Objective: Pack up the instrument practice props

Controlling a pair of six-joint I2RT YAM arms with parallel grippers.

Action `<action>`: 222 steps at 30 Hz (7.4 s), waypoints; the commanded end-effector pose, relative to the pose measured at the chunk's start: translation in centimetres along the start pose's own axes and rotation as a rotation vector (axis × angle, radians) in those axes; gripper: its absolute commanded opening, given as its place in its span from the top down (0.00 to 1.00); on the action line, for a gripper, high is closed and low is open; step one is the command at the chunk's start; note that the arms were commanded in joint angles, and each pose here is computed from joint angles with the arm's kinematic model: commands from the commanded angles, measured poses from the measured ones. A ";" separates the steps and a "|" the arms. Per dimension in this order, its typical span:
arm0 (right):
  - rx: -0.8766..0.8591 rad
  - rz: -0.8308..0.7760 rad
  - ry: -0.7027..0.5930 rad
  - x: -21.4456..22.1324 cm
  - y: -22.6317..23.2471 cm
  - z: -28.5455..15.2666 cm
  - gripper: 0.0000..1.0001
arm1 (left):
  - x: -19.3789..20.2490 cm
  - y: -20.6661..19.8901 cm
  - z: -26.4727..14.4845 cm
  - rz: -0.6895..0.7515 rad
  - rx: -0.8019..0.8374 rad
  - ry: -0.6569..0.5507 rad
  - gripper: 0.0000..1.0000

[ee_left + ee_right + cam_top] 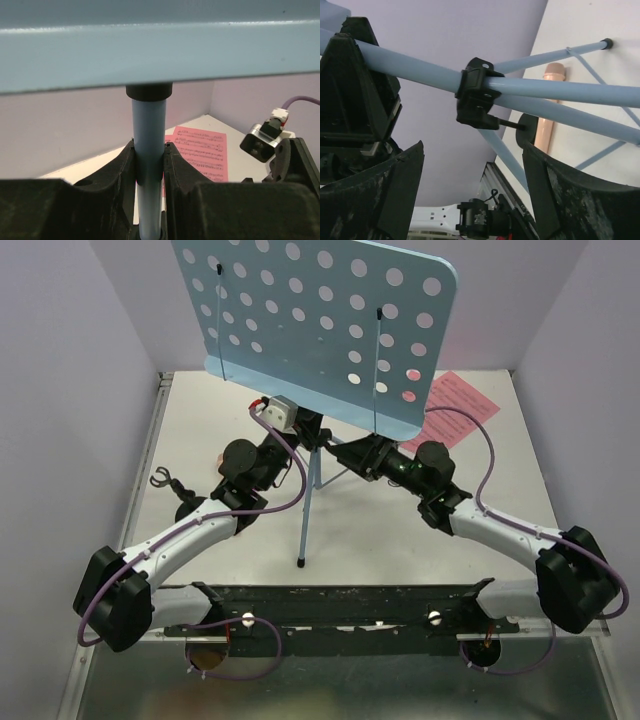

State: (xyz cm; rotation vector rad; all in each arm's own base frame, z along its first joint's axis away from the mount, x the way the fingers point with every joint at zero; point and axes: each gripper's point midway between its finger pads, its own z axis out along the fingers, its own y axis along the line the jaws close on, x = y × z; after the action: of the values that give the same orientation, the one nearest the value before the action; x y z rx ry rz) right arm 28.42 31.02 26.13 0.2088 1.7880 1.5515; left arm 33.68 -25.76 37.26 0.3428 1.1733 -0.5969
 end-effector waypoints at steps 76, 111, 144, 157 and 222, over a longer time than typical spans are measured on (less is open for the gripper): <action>0.452 -1.992 -0.410 -3.5 0.2 2.0 0.99 | 1.2 0.3 -0.2 -0.053 -0.027 0.070 1.00; 0.260 -0.447 -0.078 3.7 -2.2 -1.9 0.07 | 1.0 0.7 -0.9 -0.050 -0.049 0.060 1.00; 0.072 -0.367 -0.022 -1.0 0.9 4.6 0.72 | 2.2 -0.1 -1.5 -0.042 -0.002 0.088 1.00; 0.115 -0.673 -0.051 -1.9 -0.9 3.7 0.99 | 2.3 0.2 -0.7 -0.040 -0.020 0.109 1.00; 0.329 -0.998 -0.135 1.9 -1.5 -8.1 0.16 | -1.6 -1.7 2.7 -0.114 0.025 -0.129 1.00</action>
State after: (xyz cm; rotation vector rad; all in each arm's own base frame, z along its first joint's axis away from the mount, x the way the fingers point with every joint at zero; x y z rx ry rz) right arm 23.16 25.00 24.35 -0.3654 1.6121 0.4882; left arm 34.50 -27.84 38.57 0.2816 1.1116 -0.6937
